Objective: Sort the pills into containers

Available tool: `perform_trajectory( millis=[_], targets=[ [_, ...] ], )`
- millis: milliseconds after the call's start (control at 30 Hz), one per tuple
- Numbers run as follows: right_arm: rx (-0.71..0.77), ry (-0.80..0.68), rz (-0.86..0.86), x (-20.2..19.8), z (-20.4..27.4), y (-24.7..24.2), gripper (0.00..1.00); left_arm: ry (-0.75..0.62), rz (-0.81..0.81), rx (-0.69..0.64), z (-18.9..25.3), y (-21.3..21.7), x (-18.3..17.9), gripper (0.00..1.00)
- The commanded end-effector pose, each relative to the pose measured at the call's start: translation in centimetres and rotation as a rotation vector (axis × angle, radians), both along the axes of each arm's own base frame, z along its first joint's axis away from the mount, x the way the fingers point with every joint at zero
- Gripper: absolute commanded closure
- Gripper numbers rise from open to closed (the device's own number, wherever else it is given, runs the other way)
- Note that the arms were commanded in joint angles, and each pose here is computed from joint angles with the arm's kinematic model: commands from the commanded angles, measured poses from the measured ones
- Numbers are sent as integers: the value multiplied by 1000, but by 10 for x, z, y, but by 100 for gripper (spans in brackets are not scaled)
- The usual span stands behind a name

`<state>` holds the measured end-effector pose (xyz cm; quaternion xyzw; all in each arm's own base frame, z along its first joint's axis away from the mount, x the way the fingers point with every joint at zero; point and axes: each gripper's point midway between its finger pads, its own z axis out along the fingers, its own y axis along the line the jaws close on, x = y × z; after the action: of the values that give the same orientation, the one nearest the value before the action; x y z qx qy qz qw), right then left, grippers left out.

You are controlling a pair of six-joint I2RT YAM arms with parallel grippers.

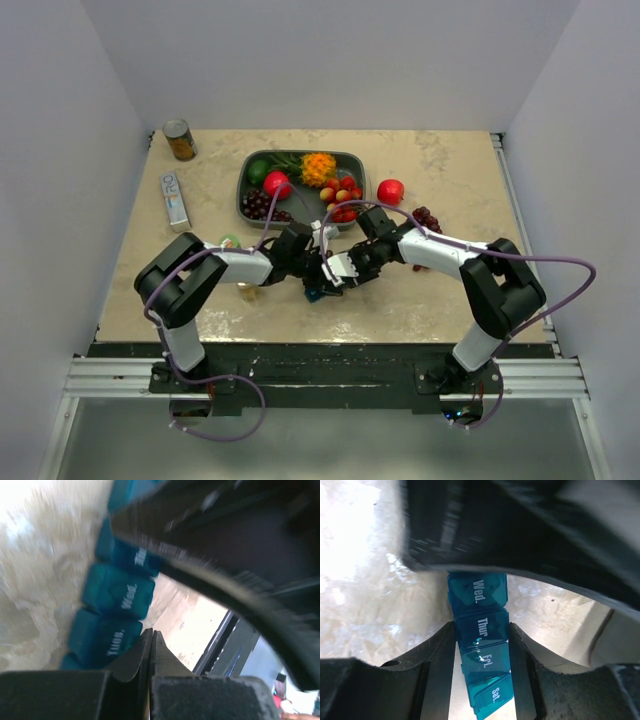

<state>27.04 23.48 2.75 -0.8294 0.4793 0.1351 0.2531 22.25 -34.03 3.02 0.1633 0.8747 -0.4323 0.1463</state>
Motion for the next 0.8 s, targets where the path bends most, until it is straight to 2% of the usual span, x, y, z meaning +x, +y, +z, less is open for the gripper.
perform_trajectory(
  millis=[0,133,233,267,333,367,500,767],
  targets=[
    [-68,60,-17,-10,-20,-11,70,23,41,140,-37,27,-4,100],
    [-65,69,-23,-11,-20,-10,68,-58,41,44,9,15,6,100],
    [-48,77,-30,-12,-15,-7,60,-130,39,-23,49,9,12,100],
    [-43,77,-35,-11,-13,-7,53,-137,39,-28,56,10,11,100],
    [-19,74,-51,-9,-3,-3,44,-189,41,-53,80,11,14,100],
    [-11,76,-57,-9,0,-2,37,-193,47,-46,83,15,15,100],
    [31,75,-82,-7,19,5,23,-229,74,-27,89,26,21,98],
    [171,117,-210,9,70,-9,22,-189,58,-42,64,11,33,98]
  ],
)
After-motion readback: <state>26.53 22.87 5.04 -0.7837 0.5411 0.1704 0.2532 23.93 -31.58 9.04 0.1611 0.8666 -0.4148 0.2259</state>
